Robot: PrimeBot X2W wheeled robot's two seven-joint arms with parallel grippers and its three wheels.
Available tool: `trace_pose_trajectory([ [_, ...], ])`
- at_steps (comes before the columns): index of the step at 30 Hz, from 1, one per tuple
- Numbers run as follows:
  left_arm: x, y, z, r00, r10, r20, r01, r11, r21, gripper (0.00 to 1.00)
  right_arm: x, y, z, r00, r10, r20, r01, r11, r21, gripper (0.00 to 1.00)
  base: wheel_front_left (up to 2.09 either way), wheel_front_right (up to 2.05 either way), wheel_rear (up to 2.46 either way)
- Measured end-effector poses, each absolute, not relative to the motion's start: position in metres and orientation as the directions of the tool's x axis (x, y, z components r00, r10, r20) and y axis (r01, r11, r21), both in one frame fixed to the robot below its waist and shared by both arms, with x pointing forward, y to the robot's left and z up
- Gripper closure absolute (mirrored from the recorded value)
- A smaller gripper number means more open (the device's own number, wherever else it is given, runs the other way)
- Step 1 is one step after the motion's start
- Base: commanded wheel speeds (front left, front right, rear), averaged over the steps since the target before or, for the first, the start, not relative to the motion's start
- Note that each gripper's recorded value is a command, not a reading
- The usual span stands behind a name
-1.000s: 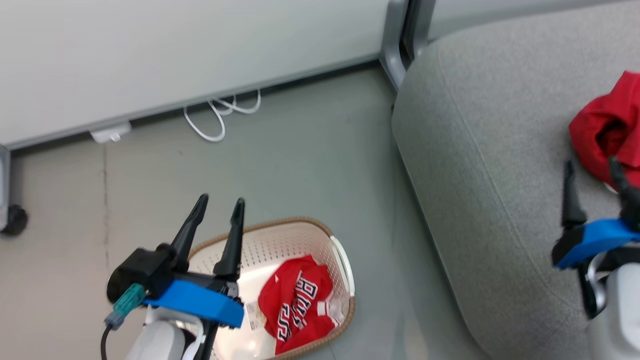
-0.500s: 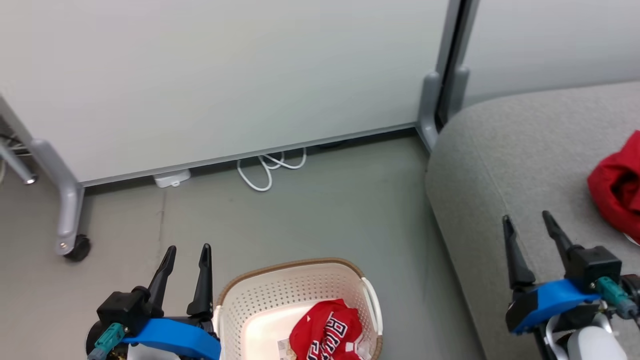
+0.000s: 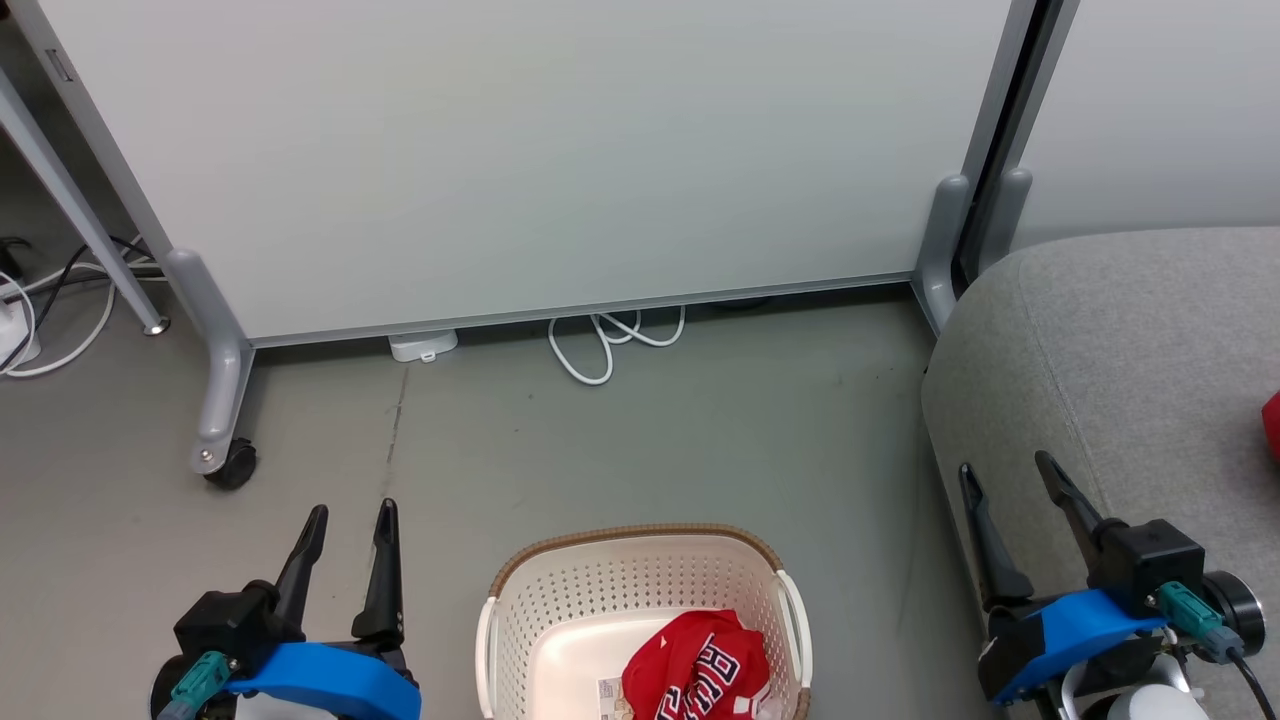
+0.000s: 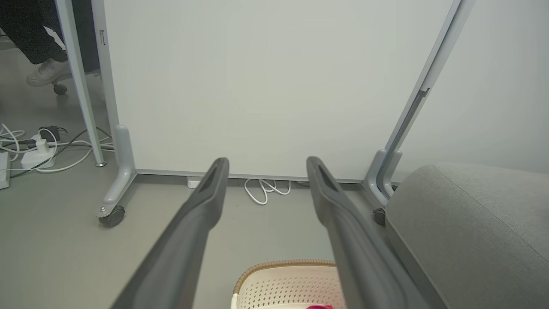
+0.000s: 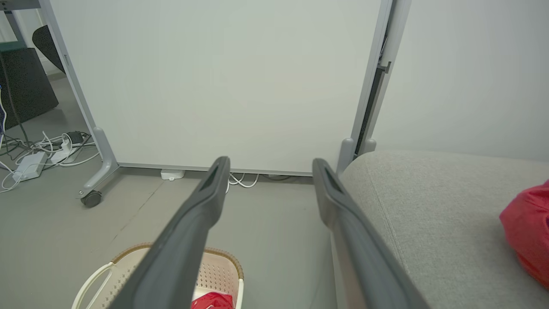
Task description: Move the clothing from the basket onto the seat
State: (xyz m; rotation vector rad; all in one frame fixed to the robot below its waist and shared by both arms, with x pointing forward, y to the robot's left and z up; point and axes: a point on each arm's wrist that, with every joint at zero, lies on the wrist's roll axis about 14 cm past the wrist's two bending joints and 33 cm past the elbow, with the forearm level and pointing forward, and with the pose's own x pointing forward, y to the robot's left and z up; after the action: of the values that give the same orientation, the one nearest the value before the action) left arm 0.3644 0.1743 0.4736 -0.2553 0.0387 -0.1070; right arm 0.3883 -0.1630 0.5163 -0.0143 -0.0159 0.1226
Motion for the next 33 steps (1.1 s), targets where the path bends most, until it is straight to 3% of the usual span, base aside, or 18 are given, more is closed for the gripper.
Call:
trace_pose_trajectory([
  [23,0.377,0.156,0.463,0.985,-0.160,-0.057,0.140,0.955,-0.262,0.00,0.393,-0.163,0.502,0.992,0.122,-0.030,-0.122,0.993,-0.003,0.00,0.00,0.00,0.00],
  [33,0.415,0.118,0.426,0.948,-0.280,-0.151,0.234,0.935,-0.267,0.00,0.435,-0.149,0.496,0.986,0.163,-0.026,-0.163,0.987,-0.003,0.00,0.00,0.00,0.00],
])
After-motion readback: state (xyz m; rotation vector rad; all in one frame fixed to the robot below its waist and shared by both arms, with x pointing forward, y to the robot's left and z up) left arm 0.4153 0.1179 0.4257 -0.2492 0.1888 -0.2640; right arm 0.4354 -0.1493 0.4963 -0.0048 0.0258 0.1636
